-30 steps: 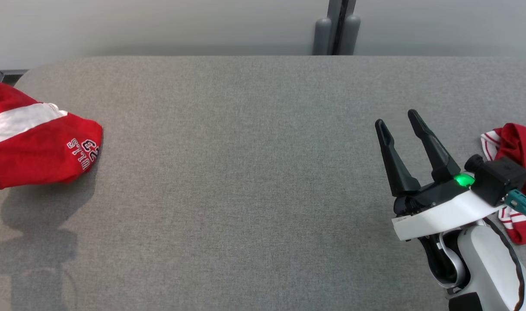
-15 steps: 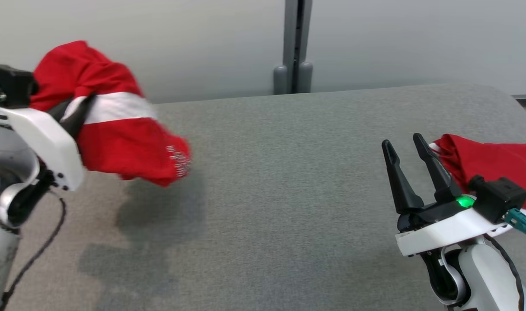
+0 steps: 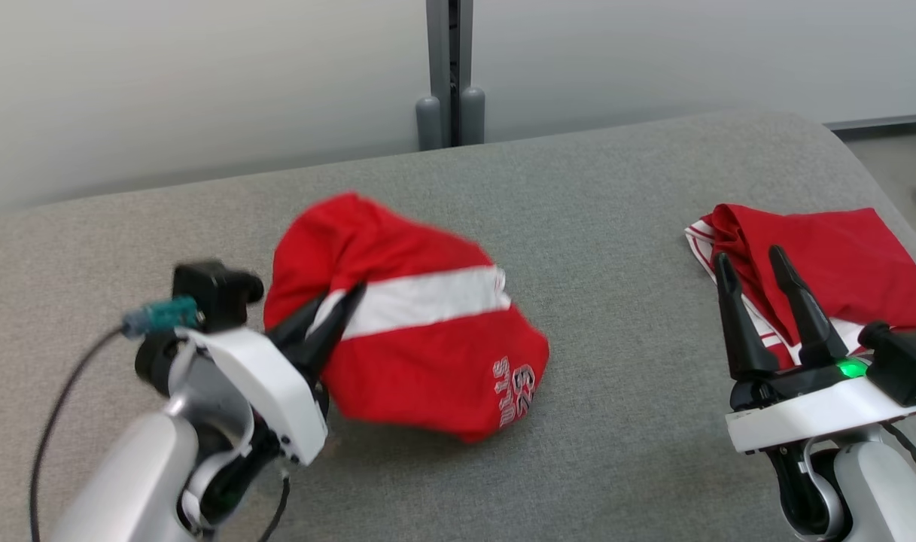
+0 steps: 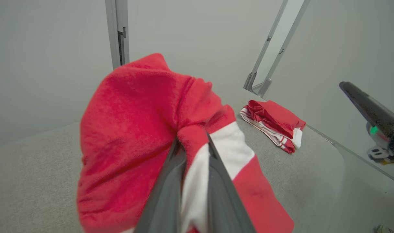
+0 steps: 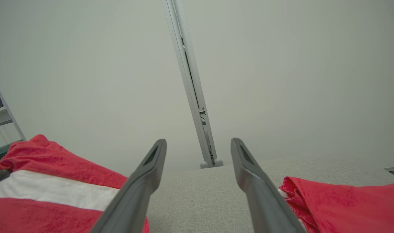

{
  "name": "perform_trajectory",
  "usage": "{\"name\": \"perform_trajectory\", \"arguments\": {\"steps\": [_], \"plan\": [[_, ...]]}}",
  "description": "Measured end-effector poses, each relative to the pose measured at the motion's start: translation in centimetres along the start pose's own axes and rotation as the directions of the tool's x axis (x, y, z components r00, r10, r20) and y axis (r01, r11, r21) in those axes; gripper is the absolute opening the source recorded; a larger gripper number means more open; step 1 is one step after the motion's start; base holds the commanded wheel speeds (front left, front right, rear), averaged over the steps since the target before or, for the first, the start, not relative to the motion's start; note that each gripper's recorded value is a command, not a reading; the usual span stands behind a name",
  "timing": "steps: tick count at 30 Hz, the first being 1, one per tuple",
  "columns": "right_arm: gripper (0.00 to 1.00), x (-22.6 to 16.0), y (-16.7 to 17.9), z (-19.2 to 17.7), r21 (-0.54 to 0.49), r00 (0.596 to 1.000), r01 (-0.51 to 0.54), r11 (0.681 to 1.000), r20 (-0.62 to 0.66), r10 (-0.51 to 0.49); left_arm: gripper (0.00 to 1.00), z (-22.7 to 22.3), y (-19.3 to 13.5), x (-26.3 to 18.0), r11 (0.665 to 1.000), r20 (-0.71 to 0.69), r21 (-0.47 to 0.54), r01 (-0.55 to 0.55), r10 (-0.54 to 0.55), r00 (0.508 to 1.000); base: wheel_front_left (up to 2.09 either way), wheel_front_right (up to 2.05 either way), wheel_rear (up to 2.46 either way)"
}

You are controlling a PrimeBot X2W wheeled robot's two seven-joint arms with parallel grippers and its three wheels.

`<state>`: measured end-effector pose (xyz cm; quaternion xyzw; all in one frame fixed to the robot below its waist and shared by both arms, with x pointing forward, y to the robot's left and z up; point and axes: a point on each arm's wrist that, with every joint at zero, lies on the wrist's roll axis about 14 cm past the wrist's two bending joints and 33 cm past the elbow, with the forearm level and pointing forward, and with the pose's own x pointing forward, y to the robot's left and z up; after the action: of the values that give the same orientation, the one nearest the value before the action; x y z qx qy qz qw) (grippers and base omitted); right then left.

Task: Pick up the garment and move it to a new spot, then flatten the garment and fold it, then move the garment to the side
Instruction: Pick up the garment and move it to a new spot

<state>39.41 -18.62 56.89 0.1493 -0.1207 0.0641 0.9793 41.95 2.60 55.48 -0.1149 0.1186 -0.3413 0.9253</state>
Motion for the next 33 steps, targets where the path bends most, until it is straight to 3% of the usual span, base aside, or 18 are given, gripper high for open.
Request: {"name": "perform_trajectory", "arguments": {"steps": [8, 9, 10, 11, 18, 26, 29, 33], "plan": [[1.0, -0.4, -1.7, -1.1, -0.017, 0.998, 0.047, 0.999, -0.034, -0.048, 0.0, -11.6, 4.5, -0.3, 0.979, -0.212, -0.075, -0.189, 0.169, 0.962, 0.0, 0.0, 0.0], [1.0, -0.3, -1.9, -1.3, -0.021, 0.998, 0.049, 0.999, -0.038, -0.05, 0.38, -13.2, 5.1, -0.6, 0.973, -0.244, -0.086, -0.216, 0.189, 0.951, 0.0, 0.0, 0.0], [1.0, -0.3, -1.8, -1.4, -0.022, 0.998, 0.046, 0.999, -0.04, -0.047, 0.96, -13.9, 5.2, -0.8, 0.972, -0.261, -0.083, -0.222, 0.194, 0.946, 0.0, 0.0, 0.0], [1.0, -0.2, -1.7, -1.4, -0.021, 0.998, 0.043, 0.999, -0.042, -0.044, 1.0, -14.4, 5.2, -0.8, 0.97, -0.268, -0.083, -0.229, 0.2, 0.943, 0.0, 0.0, 0.0], [1.0, 0.0, -0.6, -2.1, -0.012, 0.998, 0.012, 1.0, -0.058, -0.012, 1.0, -13.9, 5.7, -0.6, 0.966, -0.211, -0.082, -0.247, 0.225, 0.951, 0.0, 0.0, 0.0], [1.0, 0.1, 0.3, -1.3, -0.012, 0.999, -0.016, 1.0, -0.039, 0.016, 1.0, -7.9, 7.2, -1.7, 0.961, 0.028, -0.009, -0.275, 0.275, 0.961, 0.0, 0.0, 0.0], [1.0, 0.1, 0.4, -1.0, -0.015, 0.999, -0.021, 1.0, -0.031, 0.021, 1.0, -5.1, 8.0, -3.1, 0.95, 0.138, 0.005, -0.313, 0.31, 0.941, 0.0, 0.0, 0.0], [1.0, 0.1, 0.9, -0.5, -0.018, 0.999, -0.037, 0.999, -0.014, 0.037, 1.0, -1.0, 9.6, -5.9, 0.912, 0.299, 0.015, -0.41, 0.388, 0.872, 0.0, 0.0, 0.0]]}}
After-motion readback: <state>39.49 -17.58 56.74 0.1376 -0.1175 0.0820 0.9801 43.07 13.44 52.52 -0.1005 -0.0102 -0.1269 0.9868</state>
